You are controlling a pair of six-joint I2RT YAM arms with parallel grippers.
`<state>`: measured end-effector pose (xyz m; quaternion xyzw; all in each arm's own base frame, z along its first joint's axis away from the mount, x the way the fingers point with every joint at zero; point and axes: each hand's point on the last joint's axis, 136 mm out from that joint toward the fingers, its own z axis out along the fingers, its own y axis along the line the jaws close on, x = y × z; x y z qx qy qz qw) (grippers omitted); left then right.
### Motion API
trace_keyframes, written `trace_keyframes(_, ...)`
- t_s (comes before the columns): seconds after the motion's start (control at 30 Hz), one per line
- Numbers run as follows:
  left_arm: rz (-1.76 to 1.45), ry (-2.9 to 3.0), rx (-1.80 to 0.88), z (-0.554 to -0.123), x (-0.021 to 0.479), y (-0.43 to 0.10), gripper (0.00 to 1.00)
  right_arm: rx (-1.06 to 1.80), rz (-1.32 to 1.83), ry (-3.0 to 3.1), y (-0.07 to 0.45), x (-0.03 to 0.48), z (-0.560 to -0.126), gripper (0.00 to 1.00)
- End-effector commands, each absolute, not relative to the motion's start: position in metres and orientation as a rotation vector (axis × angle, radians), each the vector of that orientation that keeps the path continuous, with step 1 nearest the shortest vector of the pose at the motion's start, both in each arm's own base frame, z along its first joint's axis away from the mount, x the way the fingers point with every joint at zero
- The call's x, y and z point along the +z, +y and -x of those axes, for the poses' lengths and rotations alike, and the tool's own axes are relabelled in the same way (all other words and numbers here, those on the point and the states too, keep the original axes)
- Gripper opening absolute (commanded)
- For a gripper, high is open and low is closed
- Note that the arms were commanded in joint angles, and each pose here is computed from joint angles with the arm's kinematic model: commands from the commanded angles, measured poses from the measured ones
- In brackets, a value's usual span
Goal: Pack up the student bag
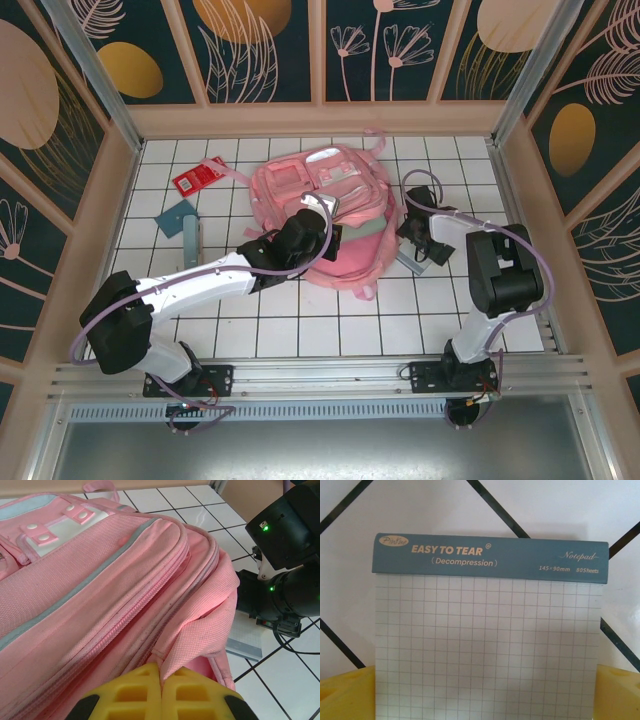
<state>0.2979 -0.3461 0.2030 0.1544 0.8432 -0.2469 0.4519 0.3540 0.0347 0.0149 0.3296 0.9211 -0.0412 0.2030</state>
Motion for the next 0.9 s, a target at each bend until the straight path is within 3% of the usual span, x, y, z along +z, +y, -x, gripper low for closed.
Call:
trace_keyframes(0.0,-0.333,2.022,-0.654,-0.303,0.225,-0.344,0.00,-0.060,-0.878,2.648,0.047,-0.006,-0.350,0.97)
trace_keyframes(0.23,-0.320,2.024,-0.640,-0.305,0.230,-0.343,0.00,-0.030,-0.849,2.566,0.044,0.022,-0.348,0.84)
trace_keyframes(0.87,-0.171,1.913,-0.652,-0.354,0.320,-0.379,0.00,0.157,-0.651,2.335,0.065,0.140,-0.312,0.83)
